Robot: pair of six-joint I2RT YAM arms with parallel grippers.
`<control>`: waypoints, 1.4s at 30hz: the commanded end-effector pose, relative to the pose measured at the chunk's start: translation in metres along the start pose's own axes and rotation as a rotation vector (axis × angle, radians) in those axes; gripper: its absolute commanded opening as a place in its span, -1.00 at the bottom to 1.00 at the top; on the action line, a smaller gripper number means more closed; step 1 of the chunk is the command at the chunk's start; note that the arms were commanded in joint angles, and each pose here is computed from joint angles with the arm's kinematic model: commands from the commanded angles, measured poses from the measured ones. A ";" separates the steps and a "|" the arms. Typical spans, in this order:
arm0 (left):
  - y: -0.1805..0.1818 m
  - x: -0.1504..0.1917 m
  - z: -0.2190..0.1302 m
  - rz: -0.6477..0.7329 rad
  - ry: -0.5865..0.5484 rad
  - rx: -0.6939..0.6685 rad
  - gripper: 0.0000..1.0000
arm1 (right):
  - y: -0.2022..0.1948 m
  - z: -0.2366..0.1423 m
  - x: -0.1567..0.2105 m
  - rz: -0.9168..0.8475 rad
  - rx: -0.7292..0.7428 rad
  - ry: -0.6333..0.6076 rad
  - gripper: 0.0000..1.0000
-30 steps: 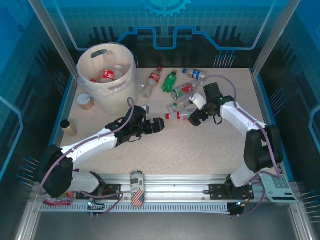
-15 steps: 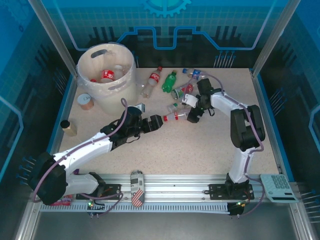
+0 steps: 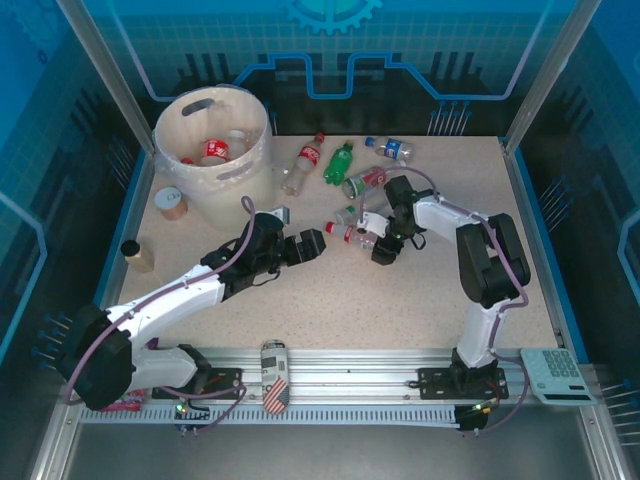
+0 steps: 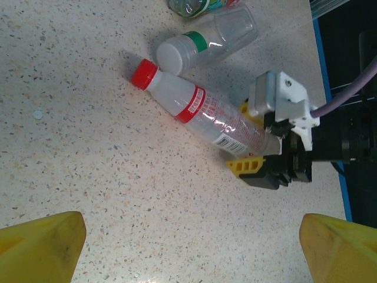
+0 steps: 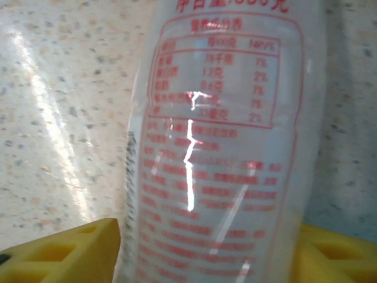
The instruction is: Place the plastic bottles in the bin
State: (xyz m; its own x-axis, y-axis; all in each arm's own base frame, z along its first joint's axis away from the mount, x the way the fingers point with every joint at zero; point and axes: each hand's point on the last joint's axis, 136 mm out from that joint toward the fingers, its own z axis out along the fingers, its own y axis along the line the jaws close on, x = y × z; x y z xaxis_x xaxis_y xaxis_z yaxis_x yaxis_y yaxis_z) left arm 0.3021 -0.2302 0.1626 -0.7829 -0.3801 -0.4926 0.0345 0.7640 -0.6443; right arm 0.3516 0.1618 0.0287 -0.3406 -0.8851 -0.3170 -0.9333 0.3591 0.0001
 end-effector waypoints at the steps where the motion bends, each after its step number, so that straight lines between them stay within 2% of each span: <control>1: -0.008 -0.009 -0.001 -0.006 -0.028 0.018 0.88 | 0.008 -0.006 -0.006 0.003 0.021 -0.020 0.17; 3: -0.009 -0.010 -0.002 -0.015 -0.033 0.022 0.88 | 0.010 -0.007 -0.006 0.008 0.033 -0.026 -0.02; 6: -0.010 -0.012 -0.004 -0.032 -0.049 0.035 0.88 | 0.015 -0.013 -0.008 0.016 0.048 -0.052 -0.18; 11: -0.010 -0.016 -0.007 -0.068 -0.060 0.066 0.90 | 0.029 -0.034 -0.019 0.032 0.063 -0.110 -0.18; 17: -0.025 -0.030 -0.003 -0.250 -0.085 0.302 0.99 | 0.062 -0.067 -0.040 0.076 0.058 -0.241 -0.15; 21: -0.027 -0.034 0.007 -0.285 -0.080 0.316 0.98 | 0.082 -0.081 -0.050 0.111 0.032 -0.311 -0.13; 24: -0.041 -0.036 0.016 -0.316 -0.064 0.394 0.98 | 0.097 -0.087 -0.059 0.093 0.023 -0.348 -0.10; 29: -0.058 -0.023 0.041 -0.333 -0.004 0.438 0.98 | 0.109 -0.097 -0.071 0.082 0.017 -0.435 -0.09; 36: -0.065 -0.016 0.052 -0.351 0.031 0.447 0.57 | 0.101 -0.093 -0.068 0.107 0.058 -0.404 -0.05; 42: -0.064 -0.013 0.053 -0.361 0.040 0.446 0.20 | 0.102 -0.086 -0.071 0.112 0.035 -0.400 -0.02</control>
State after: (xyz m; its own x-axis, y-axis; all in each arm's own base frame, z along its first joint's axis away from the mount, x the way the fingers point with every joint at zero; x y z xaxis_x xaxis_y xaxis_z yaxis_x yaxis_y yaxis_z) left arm 0.3426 -0.2921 0.1657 -0.8059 -0.5649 -0.1771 -0.0232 0.3290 -0.9440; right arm 0.2678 0.2274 0.1291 -0.3678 -0.6699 -0.6450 -0.8847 0.4656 0.0209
